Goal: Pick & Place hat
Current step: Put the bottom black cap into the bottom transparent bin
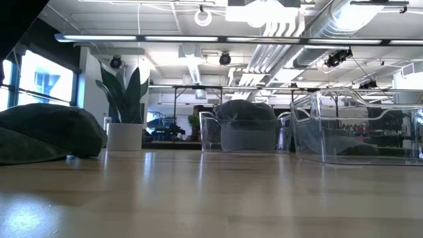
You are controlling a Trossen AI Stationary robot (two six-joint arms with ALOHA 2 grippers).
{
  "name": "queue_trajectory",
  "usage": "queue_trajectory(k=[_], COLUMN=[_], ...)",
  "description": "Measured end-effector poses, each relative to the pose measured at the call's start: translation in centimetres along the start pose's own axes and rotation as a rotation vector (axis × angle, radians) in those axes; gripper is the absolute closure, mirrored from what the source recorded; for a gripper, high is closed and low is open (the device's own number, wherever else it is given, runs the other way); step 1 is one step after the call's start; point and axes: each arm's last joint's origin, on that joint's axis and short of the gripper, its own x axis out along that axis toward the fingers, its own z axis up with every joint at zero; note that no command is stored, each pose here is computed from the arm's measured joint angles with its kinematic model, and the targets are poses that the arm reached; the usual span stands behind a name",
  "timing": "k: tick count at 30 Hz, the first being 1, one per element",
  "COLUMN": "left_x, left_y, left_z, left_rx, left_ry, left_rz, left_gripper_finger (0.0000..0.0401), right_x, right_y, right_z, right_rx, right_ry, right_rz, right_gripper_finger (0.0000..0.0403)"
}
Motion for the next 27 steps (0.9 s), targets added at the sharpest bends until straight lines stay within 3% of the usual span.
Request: queue_trajectory(k=[8, 10, 18, 27], left_x=[0.0, 0.0, 0.0, -0.3], left_y=[-0.2, -0.2, -0.2, 0.2], left_z=[0.0, 0.0, 0.0, 0.1], left_rx=[-0.024, -0.027, -0.045, -0.065], left_ry=[0.013, 0.022, 0.022, -0.013], left_rz=[-0.021, -0.033, -0.031, 0.028], left_gripper_finger=[0.0365, 0.0391, 0.0386, 0.0396], right_x=[-0.1, -0.1, -0.1, -0.1], right_y=[0.3, 0.4, -0.3, -2.2], right_z=[-0.4, -0.6, -0.7, -0.2], right_rx=[0.072, 0.076, 0.038, 0.042], right_ry=[0.019, 0.027, -0.001, -0.011], right_rz=[0.003, 0.003, -0.122, -0.260], right_gripper_finger=[0.0399, 0.0400, 0.0352, 0.0207])
